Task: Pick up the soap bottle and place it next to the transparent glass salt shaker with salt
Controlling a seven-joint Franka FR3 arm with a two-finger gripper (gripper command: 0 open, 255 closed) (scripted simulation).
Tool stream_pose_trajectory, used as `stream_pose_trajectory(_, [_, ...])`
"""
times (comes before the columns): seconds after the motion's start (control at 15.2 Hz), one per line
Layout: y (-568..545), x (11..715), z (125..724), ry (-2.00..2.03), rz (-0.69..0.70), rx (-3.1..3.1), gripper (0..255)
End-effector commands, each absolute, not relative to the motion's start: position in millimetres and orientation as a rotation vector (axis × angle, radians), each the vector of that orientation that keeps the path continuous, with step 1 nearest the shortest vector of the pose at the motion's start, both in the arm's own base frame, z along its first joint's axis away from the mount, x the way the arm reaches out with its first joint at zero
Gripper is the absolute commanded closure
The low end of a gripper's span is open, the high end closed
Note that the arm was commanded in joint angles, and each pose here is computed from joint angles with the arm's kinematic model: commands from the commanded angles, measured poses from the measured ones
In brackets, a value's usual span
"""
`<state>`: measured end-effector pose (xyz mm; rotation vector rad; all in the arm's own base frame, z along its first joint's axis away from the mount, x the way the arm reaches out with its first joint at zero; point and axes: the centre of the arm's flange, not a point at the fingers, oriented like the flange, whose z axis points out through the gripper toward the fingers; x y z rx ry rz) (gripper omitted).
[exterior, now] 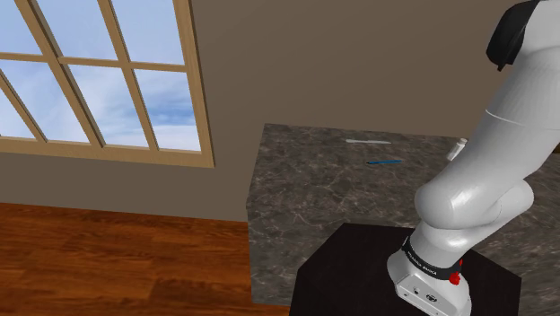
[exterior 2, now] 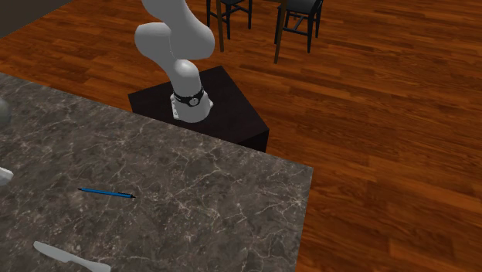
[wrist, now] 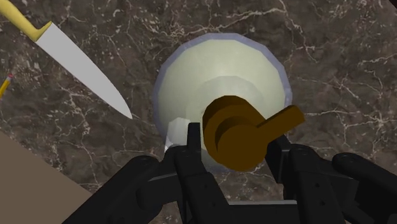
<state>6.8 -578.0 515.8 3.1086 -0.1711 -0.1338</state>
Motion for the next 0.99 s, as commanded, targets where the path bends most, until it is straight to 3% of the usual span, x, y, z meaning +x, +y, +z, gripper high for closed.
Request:
stream_pose_trajectory(0.0, [-576.9,7.6,504.2,-0.171,-0.133,3.108,255])
stream_pose_trajectory(0.92, [-576.9,7.6,430.3,-0.171,-0.133,3.108,255])
